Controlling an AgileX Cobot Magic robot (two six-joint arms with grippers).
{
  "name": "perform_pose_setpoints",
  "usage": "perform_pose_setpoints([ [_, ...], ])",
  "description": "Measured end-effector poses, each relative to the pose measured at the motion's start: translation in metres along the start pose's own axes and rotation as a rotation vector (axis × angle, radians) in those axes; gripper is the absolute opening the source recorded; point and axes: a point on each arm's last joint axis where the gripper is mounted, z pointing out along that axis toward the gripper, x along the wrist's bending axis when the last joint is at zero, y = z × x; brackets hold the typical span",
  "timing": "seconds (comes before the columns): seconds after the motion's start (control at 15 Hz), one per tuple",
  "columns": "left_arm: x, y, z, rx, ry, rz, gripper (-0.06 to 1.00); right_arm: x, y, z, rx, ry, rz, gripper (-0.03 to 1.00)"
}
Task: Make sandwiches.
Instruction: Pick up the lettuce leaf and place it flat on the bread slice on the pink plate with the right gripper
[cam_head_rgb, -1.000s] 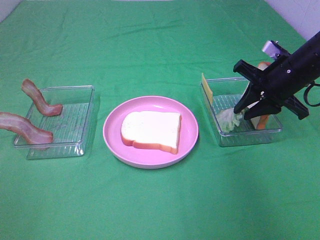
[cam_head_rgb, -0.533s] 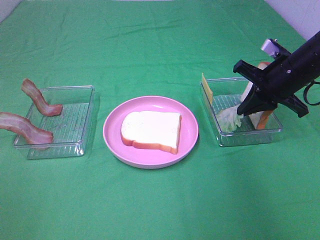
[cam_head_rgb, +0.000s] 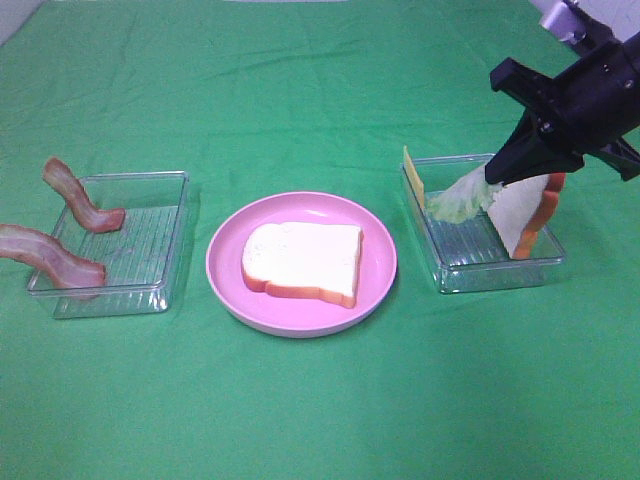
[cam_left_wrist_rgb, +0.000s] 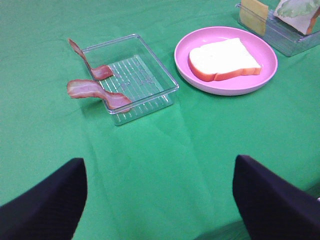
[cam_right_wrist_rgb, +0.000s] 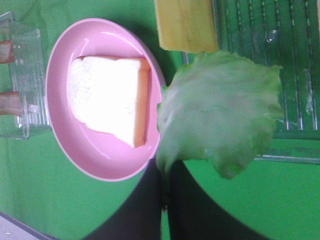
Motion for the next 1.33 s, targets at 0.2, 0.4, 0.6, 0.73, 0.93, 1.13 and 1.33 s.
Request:
perform_pose_setpoints([
  [0.2, 0.0, 0.0, 0.0, 0.0, 0.0, 0.0, 0.76, 0.02, -0.012, -0.023, 0.002, 0.077, -0.088, 0.0],
  [0.4, 0.0, 0.0, 0.0, 0.0, 0.0, 0.0, 0.76, 0.037, -0.022, -0.037, 0.025, 0.194, -0.151, 0.0],
  [0.6, 0.0, 0.0, 0.0, 0.0, 0.0, 0.0, 0.76, 0.053, -0.028, -0.032, 0.064, 0.268, -0.217, 0.0],
  [0.73, 0.0, 0.0, 0.0, 0.0, 0.0, 0.0, 0.76, 0.091, -0.046, -0.009, 0.105, 0.287, -0.343, 0.0],
  [0.93, 0.0, 0.0, 0.0, 0.0, 0.0, 0.0, 0.76, 0.121, -0.061, 0.009, 0.091, 0.296, -0.42, 0.0],
  [1.13, 0.0, 0.0, 0.0, 0.0, 0.0, 0.0, 0.76, 0.137, -0.069, 0.042, 0.108, 0.306, -0.419, 0.0],
  [1.33, 0.0, 0.0, 0.0, 0.0, 0.0, 0.0, 0.76, 0.13, -0.054, 0.083, 0.141, 0.297, -0.374, 0.0],
])
